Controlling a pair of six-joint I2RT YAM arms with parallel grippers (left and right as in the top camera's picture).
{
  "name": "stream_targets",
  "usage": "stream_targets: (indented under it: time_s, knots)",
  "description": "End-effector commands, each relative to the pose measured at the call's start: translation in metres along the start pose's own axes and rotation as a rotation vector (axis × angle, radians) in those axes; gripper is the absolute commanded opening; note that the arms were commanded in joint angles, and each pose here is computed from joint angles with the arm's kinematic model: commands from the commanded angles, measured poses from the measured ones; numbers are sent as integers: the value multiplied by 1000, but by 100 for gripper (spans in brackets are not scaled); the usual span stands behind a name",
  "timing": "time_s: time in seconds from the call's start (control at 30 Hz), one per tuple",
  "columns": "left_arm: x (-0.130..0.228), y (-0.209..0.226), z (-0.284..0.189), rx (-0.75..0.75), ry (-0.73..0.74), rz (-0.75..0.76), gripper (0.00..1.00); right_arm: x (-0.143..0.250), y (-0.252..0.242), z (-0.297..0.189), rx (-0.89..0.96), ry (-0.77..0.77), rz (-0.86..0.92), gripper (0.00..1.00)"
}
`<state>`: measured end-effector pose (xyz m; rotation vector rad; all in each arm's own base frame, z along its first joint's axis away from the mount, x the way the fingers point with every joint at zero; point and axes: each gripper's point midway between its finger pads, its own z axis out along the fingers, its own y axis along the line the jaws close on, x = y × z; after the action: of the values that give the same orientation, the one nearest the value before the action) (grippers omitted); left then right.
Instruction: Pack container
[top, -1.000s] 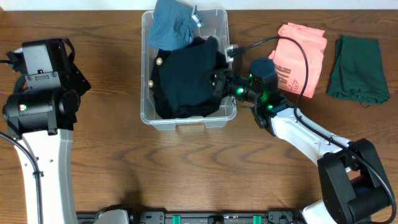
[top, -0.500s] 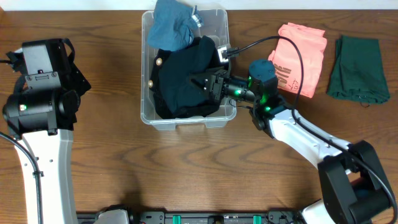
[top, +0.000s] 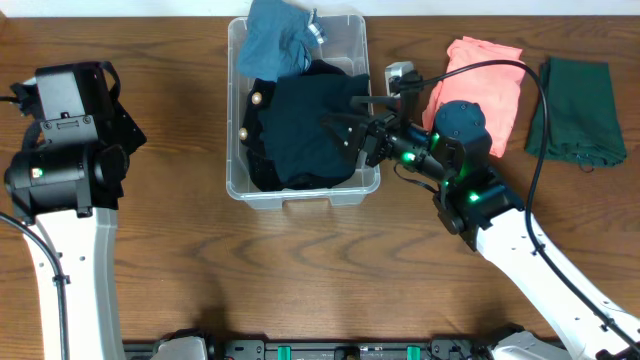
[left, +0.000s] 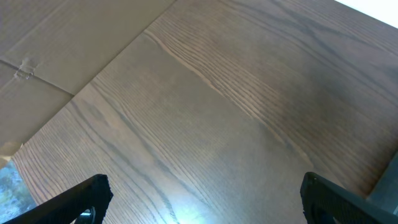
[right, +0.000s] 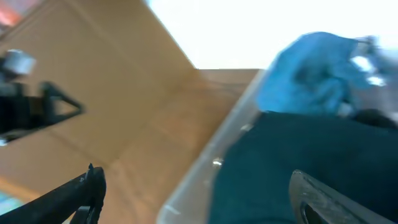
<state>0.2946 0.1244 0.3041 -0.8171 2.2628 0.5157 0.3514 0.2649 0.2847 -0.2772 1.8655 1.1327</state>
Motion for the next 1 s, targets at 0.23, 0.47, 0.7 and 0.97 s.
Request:
stream_targets:
  time_s: [0.23,0.47,0.7,0.97]
  knots:
    - [-1,3,0,-8,-1,-9,98,7,-57,26,192,-51,-40,33]
    - [-1,3,0,-8,-1,-10,98,22,-89,66,168,-102,-44,24]
    - [-1,3,0,-8,-1,-9,98,67,-131,86,236,-23,48,19]
    - [-1,3,0,-8,-1,-10,98,26,-82,83,82,-83,-2,18]
